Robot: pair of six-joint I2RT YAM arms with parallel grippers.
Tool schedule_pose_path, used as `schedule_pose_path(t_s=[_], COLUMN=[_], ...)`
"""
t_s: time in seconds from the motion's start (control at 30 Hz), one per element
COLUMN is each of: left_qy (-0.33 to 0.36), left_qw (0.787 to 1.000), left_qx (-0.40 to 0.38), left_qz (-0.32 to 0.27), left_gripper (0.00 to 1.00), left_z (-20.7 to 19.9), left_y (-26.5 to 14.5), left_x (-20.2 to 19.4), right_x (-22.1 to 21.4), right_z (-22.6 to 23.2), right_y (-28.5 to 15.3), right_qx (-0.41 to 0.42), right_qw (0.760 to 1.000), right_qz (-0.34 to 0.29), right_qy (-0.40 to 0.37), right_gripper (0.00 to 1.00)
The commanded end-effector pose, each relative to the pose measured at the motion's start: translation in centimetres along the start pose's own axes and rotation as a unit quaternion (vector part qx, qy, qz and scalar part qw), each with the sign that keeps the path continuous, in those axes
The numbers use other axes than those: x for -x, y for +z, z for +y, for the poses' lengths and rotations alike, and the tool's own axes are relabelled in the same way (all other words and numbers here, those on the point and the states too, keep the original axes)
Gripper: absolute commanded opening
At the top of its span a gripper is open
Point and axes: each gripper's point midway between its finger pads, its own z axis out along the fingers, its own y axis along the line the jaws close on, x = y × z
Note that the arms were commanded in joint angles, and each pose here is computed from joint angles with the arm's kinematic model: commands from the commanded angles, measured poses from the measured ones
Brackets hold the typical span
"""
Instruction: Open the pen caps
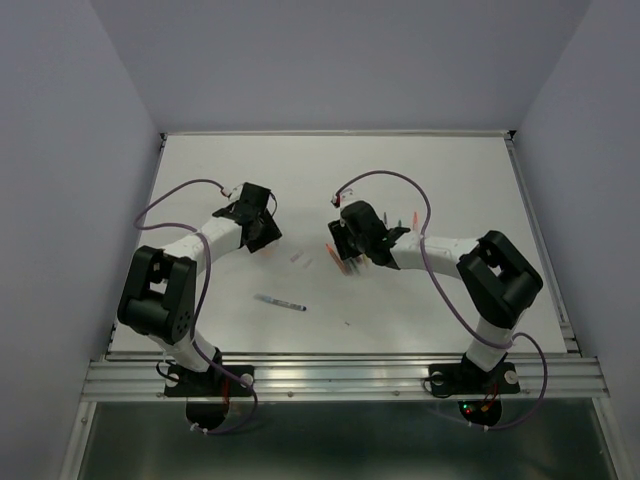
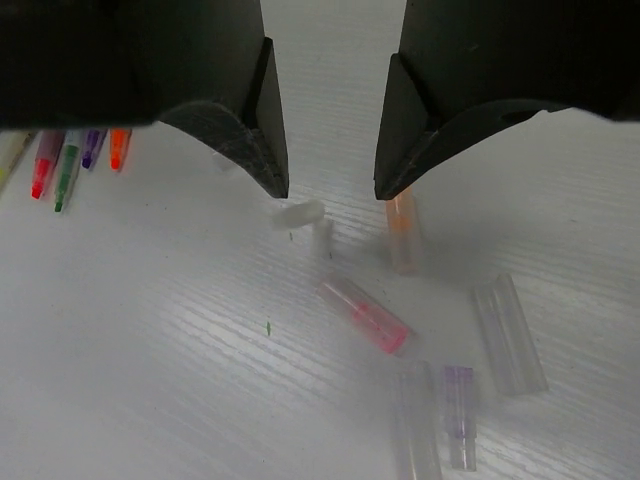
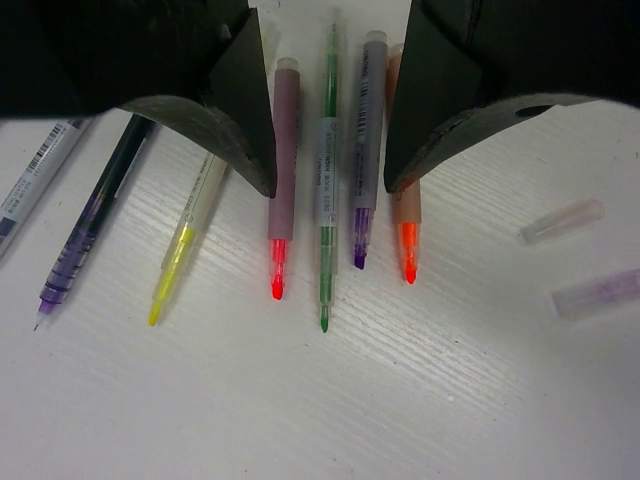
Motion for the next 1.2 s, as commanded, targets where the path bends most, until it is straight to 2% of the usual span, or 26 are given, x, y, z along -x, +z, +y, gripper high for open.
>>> schedule_pose_path(t_s=[0.0,0.03,0.07,0.17,0.23,0.3,0.33,0.37,0.57,0.73,1.03,1.13,1.17], left_qy=[-0.001,0.000,0.000,0.000,0.000,0.002,0.003,0.004,-0.015,-0.049,-0.056,-0.058,-0.058], left_qw=[1.000,1.000,1.000,1.000,1.000,0.999,0.999,0.999,0.995,0.993,0.993,0.993,0.992], left_qx=[0.009,0.009,0.008,0.011,0.011,0.005,0.008,0.008,0.031,0.009,0.001,0.000,-0.002], left_qz=[-0.018,-0.018,-0.020,-0.023,-0.026,-0.032,-0.038,-0.043,-0.099,-0.110,-0.105,-0.106,-0.108], left_gripper=[0.55,0.55,0.59,0.62,0.66,0.79,0.92,0.99,0.99,0.99,0.99,0.99,0.99], left_z=[-0.6,-0.6,-0.7,-0.7,-0.8,-1.1,-1.0,-1.1,-0.6,0.0,0.4,0.5,0.4], left_y=[-0.8,-0.9,-1.0,-1.4,-1.7,-2.3,-2.7,-3.0,-5.7,-6.2,-6.3,-6.4,-6.5], left_x=[1.3,1.3,1.4,1.5,1.7,2.3,2.6,2.9,6.2,7.1,6.2,6.3,6.3], right_x=[3.3,3.6,3.8,4.4,4.7,3.9,3.4,3.1,0.7,-1.1,-3.1,-4.4,-4.6], right_z=[0.5,0.7,0.8,1.7,3.6,5.6,7.4,8.3,15.4,21.1,23.0,22.9,22.6], right_y=[-0.6,-1.0,-1.3,-2.6,-3.9,-4.7,-5.4,-5.6,-6.5,-6.5,-2.9,-2.2,-2.0], right_qx=[0.015,0.021,0.027,0.059,0.108,0.145,0.163,0.171,0.265,0.311,0.277,0.260,0.252], right_qw=[0.999,0.999,0.999,0.997,0.992,0.986,0.981,0.979,0.950,0.926,0.928,0.928,0.930], right_qz=[-0.035,-0.040,-0.042,-0.052,-0.060,-0.058,-0.060,-0.058,-0.053,-0.051,-0.032,-0.021,-0.019], right_qy=[0.001,0.000,-0.002,-0.012,-0.030,-0.065,-0.085,-0.094,-0.155,-0.207,-0.249,-0.265,-0.266], right_gripper=[0.55,0.57,0.61,0.63,0.70,0.91,1.00,1.00,1.00,1.00,0.99,0.84,0.72])
